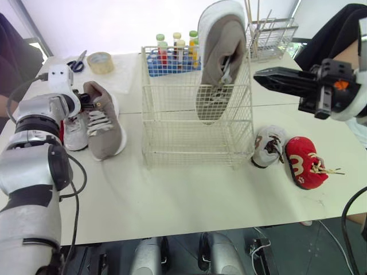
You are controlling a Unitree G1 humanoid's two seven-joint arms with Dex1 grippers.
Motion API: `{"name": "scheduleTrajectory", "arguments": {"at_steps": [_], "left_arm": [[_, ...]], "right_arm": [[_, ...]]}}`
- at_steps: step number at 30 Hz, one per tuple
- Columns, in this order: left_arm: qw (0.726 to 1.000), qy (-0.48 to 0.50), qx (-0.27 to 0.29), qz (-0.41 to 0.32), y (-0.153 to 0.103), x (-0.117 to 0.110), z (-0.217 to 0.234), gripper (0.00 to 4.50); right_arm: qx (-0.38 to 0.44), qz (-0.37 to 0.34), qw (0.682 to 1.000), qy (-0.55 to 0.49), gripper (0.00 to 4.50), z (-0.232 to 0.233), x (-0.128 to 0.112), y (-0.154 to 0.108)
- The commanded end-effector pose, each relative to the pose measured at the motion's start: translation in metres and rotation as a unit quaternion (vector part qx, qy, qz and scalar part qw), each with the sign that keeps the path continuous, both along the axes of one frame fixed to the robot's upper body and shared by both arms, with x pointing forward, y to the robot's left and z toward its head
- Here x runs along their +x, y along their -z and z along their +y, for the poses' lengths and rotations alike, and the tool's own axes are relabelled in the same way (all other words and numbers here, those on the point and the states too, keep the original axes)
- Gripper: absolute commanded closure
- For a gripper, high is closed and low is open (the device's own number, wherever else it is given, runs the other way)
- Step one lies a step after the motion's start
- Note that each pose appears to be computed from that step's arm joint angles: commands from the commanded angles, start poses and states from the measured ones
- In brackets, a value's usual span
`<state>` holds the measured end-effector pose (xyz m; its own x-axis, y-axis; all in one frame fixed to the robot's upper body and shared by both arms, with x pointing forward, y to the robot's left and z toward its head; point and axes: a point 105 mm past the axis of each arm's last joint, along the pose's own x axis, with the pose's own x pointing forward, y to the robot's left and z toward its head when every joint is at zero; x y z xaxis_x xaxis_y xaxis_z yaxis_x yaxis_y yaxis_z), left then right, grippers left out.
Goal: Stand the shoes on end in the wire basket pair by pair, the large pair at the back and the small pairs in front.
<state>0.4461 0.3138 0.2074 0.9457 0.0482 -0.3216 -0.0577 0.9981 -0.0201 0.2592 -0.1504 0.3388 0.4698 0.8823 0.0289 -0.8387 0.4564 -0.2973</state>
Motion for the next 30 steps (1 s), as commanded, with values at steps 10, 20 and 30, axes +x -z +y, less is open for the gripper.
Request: {"name": "scheduleTrajectory", "arguments": {"at_steps": [10, 20, 30], "left_arm": [[0.956, 0.01, -0.063, -0.288, -0.15, 0.001, -0.013, 4.44], [0.77, 0.122, -0.105, -0.617, -0.298, -0.087, -0.065, 4.44], [0.67, 0.194, -0.058, -0.714, -0.322, -0.129, -0.149, 4.44]], "right_arm": [[0.007, -0.034, 0.999, 0.021, 4.5, -0.006, -0.006, -0.01], [0.016, -0.007, 1.0, 0.019, 4.5, -0.005, -0.003, 0.0], [0.015, -0.016, 1.0, 0.022, 4.5, -0.003, -0.003, -0.001]]}}
